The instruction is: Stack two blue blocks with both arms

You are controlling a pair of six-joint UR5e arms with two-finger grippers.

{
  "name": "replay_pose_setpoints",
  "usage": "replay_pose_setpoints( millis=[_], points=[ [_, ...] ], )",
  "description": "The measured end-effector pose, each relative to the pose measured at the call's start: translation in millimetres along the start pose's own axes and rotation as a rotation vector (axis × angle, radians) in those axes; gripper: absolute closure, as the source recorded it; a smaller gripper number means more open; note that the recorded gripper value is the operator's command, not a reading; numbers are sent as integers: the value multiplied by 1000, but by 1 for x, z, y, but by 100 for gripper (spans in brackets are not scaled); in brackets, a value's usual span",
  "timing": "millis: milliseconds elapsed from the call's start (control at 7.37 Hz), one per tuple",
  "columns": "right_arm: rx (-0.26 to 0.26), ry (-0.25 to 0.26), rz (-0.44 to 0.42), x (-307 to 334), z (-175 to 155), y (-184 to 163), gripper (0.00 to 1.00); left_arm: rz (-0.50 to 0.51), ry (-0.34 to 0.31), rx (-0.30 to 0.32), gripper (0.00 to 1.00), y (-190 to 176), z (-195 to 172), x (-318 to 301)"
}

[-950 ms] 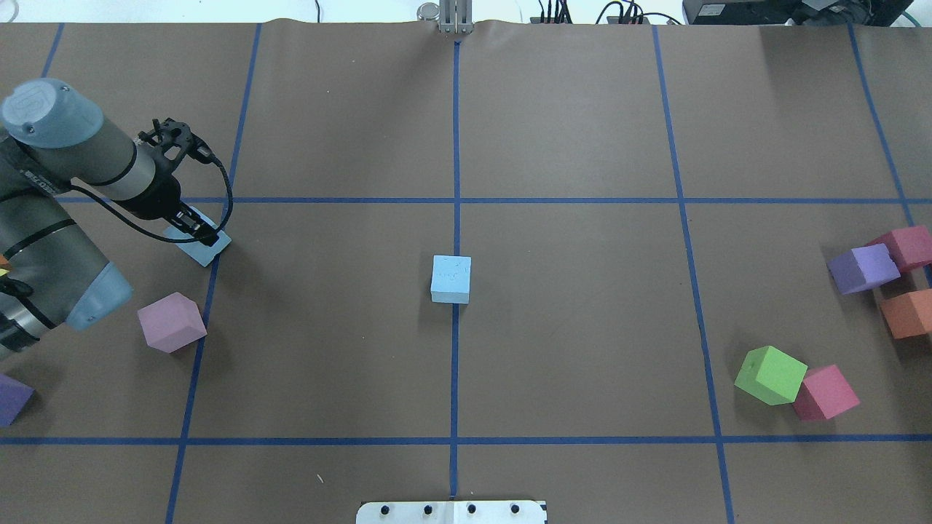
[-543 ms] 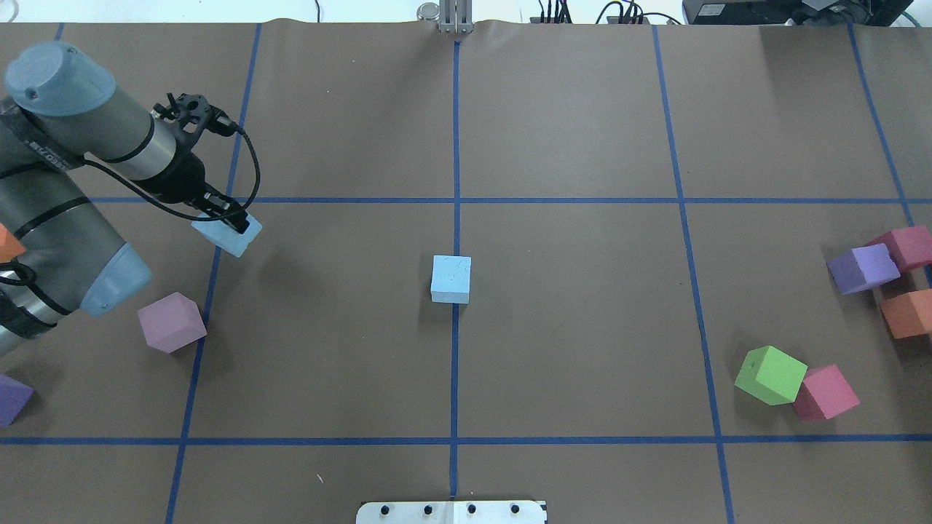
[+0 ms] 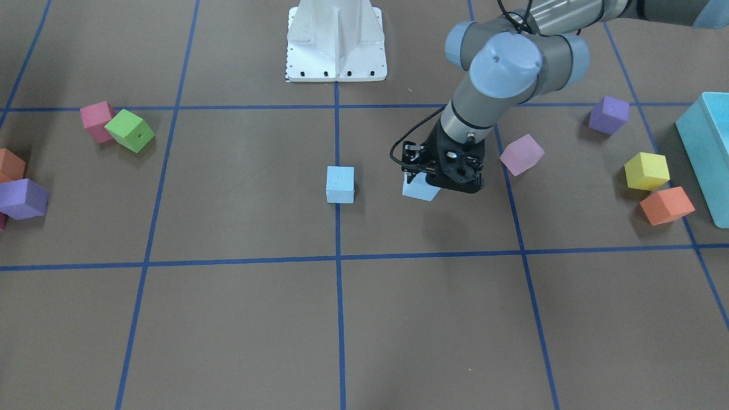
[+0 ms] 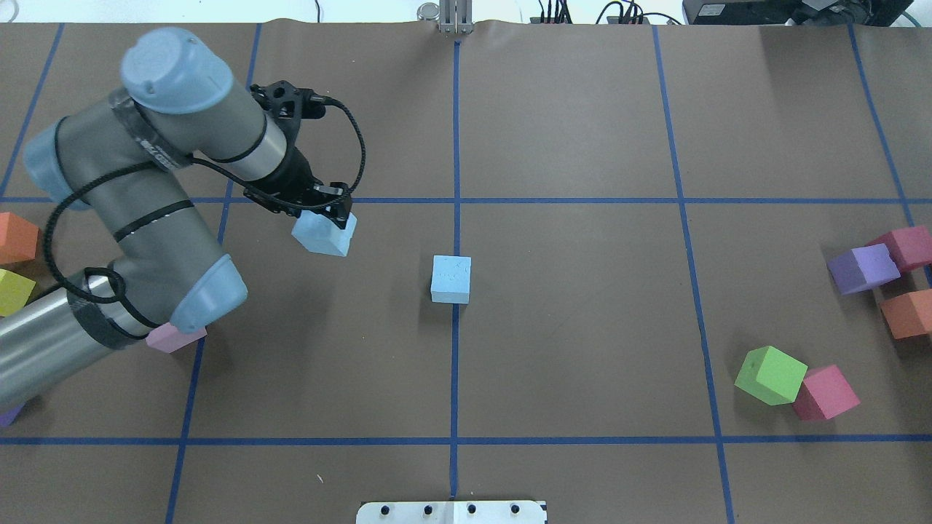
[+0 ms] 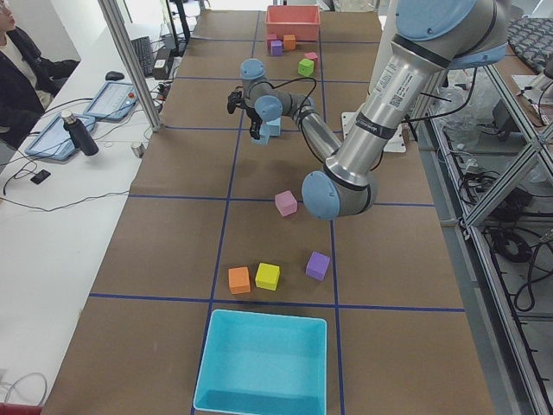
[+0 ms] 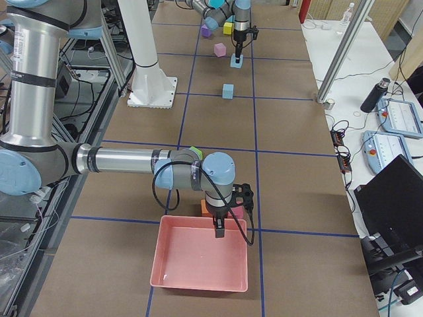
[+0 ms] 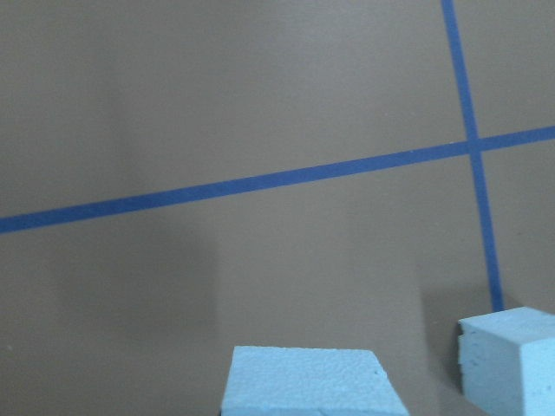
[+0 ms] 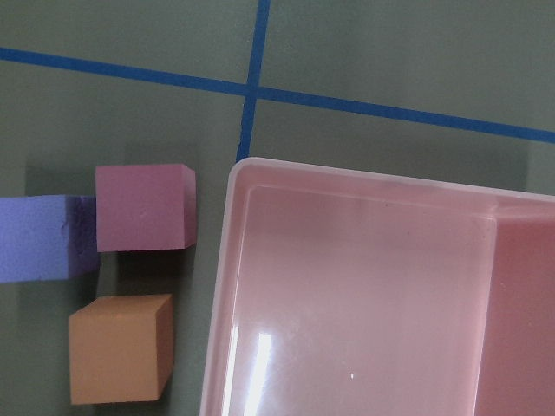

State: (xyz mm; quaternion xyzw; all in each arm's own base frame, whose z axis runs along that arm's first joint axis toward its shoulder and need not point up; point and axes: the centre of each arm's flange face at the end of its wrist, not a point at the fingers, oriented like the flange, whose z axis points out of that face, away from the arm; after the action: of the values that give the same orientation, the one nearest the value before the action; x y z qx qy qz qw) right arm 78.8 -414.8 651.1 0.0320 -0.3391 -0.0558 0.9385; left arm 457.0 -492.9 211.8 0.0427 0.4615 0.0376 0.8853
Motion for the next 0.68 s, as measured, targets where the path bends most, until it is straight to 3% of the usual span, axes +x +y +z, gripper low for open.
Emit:
replay_pose_setpoints(
  millis=[271, 679],
  points=[
    [-3, -4, 4, 1, 2, 3, 0, -88, -57, 12, 72, 18, 1, 72],
    [-5, -5, 6, 1, 3, 6, 0, -92, -123, 26, 72, 44, 33, 153]
  ],
)
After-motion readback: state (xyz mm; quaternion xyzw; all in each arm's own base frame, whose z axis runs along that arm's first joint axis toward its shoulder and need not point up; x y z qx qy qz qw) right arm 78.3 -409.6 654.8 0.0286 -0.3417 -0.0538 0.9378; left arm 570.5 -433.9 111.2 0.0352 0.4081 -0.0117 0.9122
